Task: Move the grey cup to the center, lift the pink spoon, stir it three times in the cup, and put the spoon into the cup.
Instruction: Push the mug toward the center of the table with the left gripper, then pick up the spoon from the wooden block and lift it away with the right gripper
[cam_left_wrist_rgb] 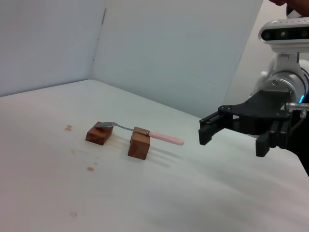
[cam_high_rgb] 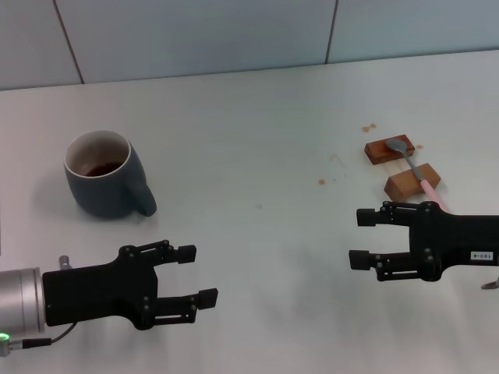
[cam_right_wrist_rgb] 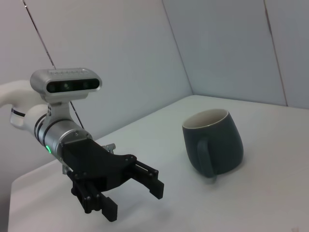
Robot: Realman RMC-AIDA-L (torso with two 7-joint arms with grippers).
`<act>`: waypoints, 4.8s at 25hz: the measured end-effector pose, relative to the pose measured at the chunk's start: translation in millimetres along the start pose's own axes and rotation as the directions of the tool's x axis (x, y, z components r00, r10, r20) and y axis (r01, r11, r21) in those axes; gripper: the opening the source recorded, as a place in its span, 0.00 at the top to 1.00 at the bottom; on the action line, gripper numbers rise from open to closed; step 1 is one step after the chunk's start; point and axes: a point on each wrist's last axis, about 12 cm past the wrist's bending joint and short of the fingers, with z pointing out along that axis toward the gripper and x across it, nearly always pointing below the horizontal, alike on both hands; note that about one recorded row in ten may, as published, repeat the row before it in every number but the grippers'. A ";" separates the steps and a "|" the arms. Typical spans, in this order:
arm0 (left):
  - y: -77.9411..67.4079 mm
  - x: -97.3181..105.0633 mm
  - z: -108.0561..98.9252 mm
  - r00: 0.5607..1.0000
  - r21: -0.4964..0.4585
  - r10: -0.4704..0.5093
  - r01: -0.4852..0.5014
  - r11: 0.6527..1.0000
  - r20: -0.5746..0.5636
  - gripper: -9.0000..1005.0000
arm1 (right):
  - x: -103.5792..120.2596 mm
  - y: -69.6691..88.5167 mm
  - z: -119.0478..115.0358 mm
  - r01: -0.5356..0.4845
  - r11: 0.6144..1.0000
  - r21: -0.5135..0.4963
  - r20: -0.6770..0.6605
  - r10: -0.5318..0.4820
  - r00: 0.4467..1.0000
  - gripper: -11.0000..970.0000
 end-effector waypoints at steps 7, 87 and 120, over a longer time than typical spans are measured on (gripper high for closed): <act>1.2 -1.8 0.5 1.000 -0.002 0.005 -0.005 1.000 0.001 0.19 | 2.3 0.0 2.4 -0.014 1.000 -0.004 -0.025 0.014 1.000 0.16; 39.0 -1.2 79.4 0.743 -0.493 0.631 -0.645 0.585 -0.223 0.99 | 1.9 1.0 4.2 -0.041 0.999 -0.016 -0.024 0.040 0.999 0.17; 40.1 -10.4 -5.0 0.939 -0.387 0.343 -0.305 0.870 0.034 0.40 | 110.7 33.6 -60.8 -0.904 0.242 -0.353 0.808 0.567 -0.163 0.17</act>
